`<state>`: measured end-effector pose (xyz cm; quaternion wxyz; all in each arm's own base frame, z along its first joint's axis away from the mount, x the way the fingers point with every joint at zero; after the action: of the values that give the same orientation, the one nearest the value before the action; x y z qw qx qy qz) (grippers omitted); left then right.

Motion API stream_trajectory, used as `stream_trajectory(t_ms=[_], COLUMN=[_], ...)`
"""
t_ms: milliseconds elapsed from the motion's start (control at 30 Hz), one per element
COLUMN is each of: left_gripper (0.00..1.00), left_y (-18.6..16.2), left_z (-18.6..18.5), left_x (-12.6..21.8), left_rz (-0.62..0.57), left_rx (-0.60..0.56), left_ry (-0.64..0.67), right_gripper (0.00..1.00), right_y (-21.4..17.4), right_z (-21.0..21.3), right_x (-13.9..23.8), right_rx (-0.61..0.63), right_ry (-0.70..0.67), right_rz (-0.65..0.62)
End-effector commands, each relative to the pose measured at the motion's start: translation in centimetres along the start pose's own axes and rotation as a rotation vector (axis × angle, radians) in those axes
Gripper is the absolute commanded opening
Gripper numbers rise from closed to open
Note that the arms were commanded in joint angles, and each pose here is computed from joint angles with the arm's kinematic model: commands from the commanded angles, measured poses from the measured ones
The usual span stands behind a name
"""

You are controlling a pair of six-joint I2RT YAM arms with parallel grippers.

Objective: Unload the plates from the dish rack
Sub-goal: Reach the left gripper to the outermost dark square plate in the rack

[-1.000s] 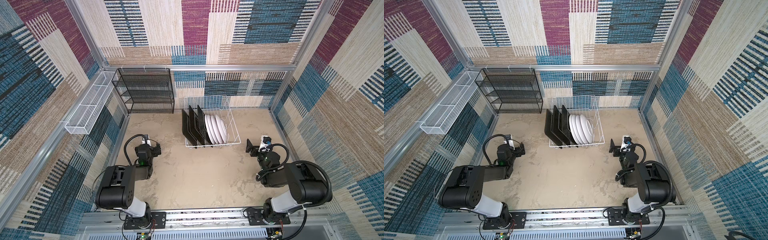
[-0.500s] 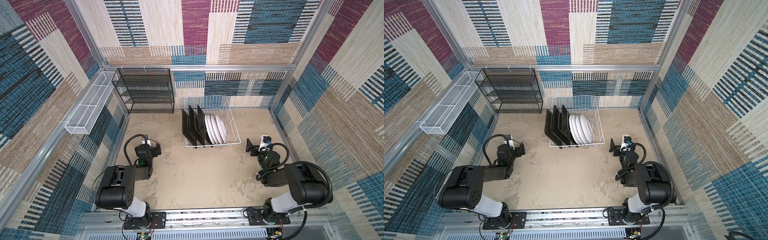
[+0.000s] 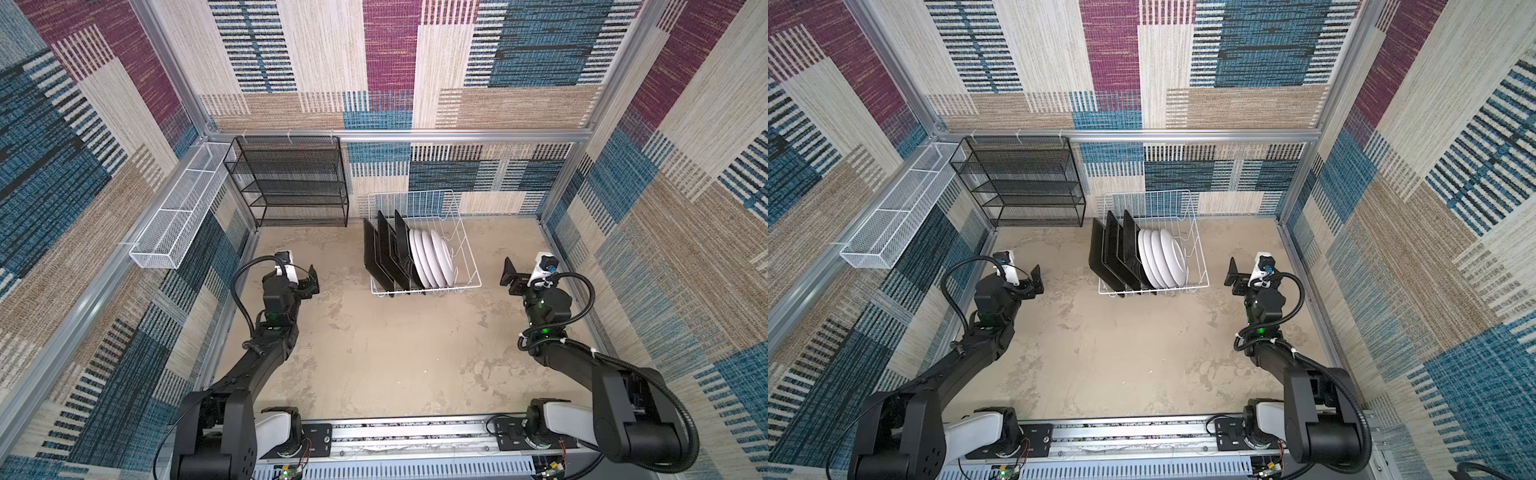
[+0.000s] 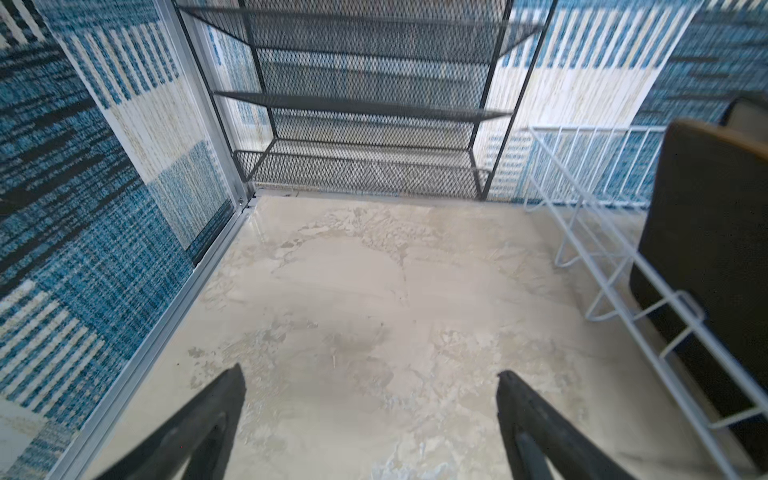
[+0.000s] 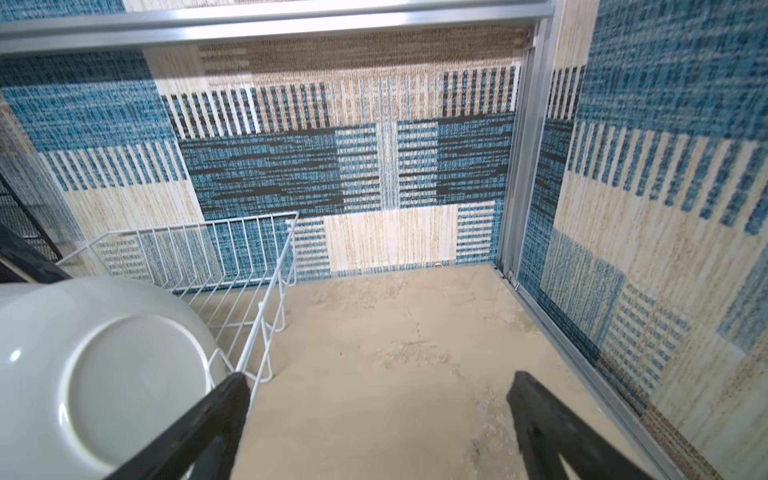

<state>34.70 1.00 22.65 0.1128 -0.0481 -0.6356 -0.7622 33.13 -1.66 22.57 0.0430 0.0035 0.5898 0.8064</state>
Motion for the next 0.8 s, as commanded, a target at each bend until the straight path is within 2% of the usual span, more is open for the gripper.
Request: stream_trajectory(t_ms=[0, 200, 467, 767], left_gripper=[0.94, 0.92, 0.93, 0.93], left_y=[0.6, 4.4, 8.8, 9.5], left_z=[0.1, -1.3, -5.4, -12.2], left_x=[0.2, 0.4, 0.6, 0.2], left_rz=[0.112, 0.178, 0.283, 0.477], left_rx=[0.144, 0.253, 0.167, 0.075], left_ry=[-0.008, -0.144, -0.317, -0.469], right_gripper=[0.99, 0.99, 0.99, 0.99], right_y=[0.6, 2.4, 3.2, 3.6], right_z=[0.7, 3.1, 5.7, 7.6], right_x=[-0.4, -1.0, -0.8, -0.8], right_rx=[-0.036, -0.102, -0.146, -0.159], right_ry=[0.014, 0.118, 0.26, 0.385], right_rz=[0.067, 0.182, 0.301, 0.383])
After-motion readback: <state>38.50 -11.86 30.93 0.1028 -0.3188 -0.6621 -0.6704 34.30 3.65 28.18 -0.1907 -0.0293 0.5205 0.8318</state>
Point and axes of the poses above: each gripper's point midway between its finger pads, its own x axis back along the fingers, its own z axis along the line the jaws close on, y = z × x, the point moved 5 cm from there along x, back along the fingers, and after that the axes turned 13 degrees about -x, right-handed, at the moved point
